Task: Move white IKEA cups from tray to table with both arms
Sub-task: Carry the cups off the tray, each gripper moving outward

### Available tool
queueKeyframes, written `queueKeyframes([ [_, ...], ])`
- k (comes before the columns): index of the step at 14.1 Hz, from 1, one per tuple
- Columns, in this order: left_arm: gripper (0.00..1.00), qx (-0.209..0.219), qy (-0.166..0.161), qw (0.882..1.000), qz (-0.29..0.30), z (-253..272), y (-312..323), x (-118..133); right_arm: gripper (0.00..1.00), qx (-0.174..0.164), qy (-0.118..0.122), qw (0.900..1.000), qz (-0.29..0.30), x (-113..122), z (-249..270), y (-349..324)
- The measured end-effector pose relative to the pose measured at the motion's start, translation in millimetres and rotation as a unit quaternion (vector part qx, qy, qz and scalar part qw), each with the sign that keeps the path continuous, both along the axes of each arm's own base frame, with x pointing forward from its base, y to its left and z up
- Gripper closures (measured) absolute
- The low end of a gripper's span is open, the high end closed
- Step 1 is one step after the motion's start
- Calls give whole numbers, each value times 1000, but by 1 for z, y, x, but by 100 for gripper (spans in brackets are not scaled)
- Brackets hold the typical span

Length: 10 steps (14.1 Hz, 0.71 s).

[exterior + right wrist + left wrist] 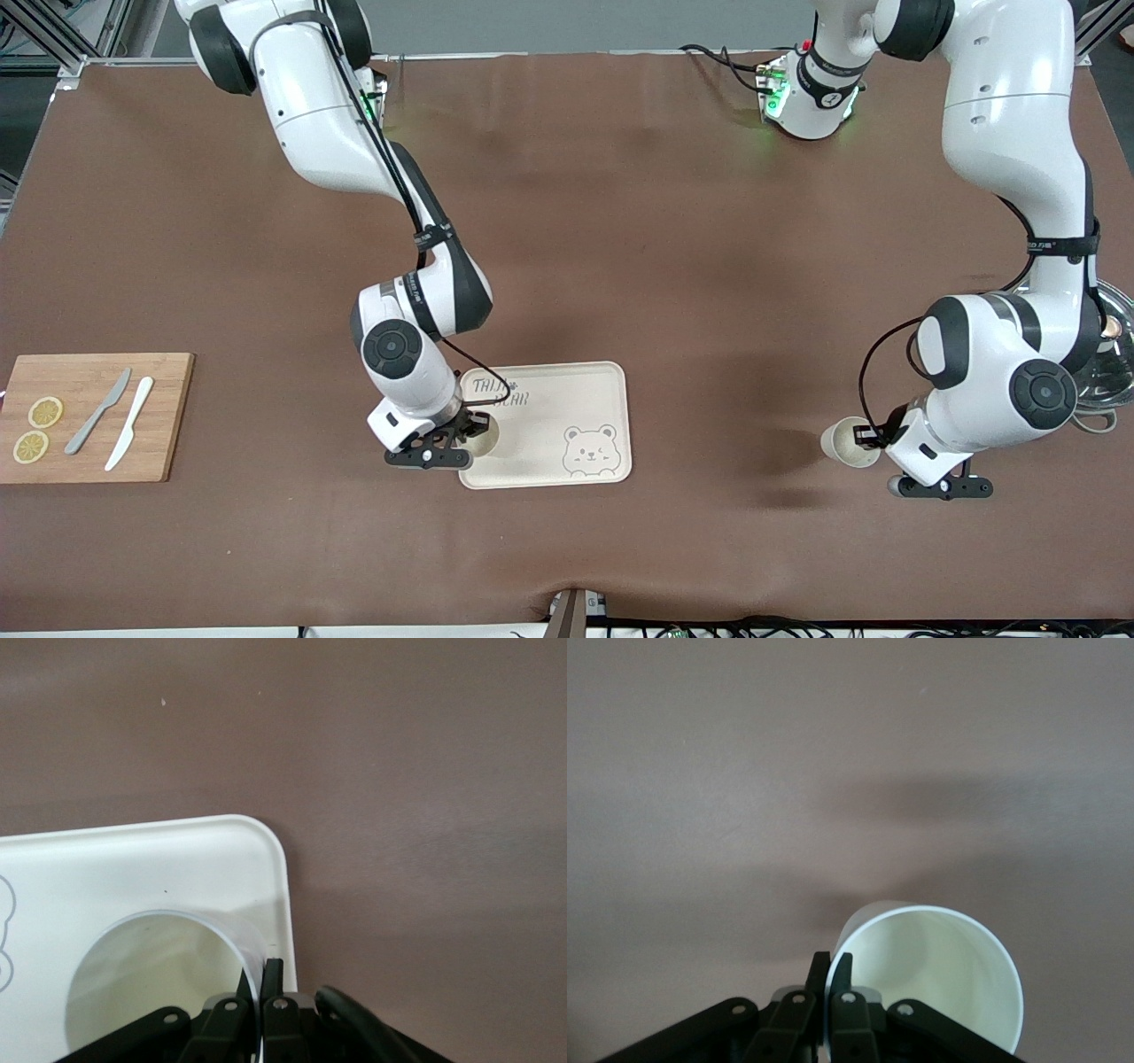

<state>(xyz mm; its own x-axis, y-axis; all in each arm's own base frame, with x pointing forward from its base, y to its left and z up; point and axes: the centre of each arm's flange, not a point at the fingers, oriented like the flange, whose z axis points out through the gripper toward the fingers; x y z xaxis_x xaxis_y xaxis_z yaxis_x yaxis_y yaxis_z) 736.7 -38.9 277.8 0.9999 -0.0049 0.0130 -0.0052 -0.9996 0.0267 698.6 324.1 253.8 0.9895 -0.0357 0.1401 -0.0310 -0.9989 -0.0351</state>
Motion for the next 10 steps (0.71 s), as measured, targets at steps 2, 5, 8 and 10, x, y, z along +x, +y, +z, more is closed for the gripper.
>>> queueKeyframes([
  [2, 96, 2, 9, 1000, 4, -18, 7, -1, 96, -4, 10, 1000, 14, 4, 19, -15],
  [5, 96, 4, 5, 1000, 5, -40, 8, 1, 96, -11, 16, 999, 49, 17, 45, -55],
  [8, 96, 4, 2, 1000, 4, -47, 7, 2, 96, -17, 34, 995, 88, 32, 65, -121],
  [10, 96, 4, 2, 1000, 4, -47, 6, 2, 96, -11, 46, 993, 105, 38, 73, -160],
])
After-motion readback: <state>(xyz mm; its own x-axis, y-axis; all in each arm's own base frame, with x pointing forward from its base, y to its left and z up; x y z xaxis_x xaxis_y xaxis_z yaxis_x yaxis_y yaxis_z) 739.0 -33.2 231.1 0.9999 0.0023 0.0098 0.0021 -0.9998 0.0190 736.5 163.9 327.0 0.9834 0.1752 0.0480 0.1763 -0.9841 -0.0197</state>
